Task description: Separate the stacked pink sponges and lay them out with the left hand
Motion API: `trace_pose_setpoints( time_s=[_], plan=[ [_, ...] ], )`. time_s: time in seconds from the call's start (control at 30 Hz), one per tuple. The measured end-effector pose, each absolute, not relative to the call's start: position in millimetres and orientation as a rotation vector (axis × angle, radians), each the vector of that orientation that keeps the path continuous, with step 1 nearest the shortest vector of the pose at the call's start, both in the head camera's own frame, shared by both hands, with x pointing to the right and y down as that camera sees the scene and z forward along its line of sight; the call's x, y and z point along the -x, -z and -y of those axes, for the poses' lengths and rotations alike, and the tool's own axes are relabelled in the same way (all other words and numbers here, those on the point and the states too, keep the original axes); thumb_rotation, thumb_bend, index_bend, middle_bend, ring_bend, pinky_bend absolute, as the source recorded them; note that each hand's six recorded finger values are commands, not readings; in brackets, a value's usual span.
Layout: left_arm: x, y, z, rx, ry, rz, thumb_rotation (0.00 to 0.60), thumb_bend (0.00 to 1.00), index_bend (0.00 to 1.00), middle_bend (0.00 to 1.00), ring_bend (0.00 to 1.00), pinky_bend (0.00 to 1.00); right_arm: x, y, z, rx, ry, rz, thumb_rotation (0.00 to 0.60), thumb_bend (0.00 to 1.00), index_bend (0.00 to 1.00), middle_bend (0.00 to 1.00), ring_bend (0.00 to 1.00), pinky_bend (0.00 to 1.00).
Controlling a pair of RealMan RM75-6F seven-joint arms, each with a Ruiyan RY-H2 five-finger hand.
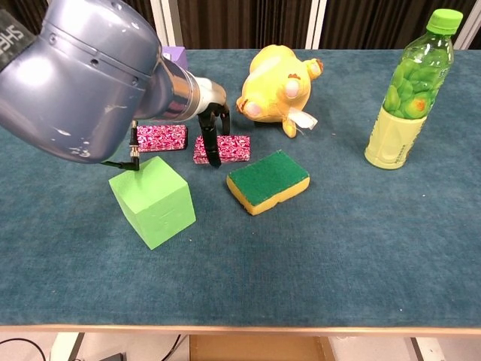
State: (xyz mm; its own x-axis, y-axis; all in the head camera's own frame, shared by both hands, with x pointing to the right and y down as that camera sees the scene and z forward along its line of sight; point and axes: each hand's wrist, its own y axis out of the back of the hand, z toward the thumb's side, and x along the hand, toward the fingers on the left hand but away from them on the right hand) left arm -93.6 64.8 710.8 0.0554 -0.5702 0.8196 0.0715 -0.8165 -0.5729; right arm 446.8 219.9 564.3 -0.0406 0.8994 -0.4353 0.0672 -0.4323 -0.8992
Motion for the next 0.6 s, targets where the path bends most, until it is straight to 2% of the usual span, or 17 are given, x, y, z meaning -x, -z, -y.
trace_pose_setpoints(
  time_s=[0.6],
  plan=[
    [110, -687, -49, 1.872, 1.773, -0.551, 0.600, 0.18, 0.32, 0.10, 0.00, 0.00, -446, -566, -220, 1.550, -1.557, 1.042, 0.600, 0.19, 0.00, 0.08, 0.16, 0.22]
  ],
)
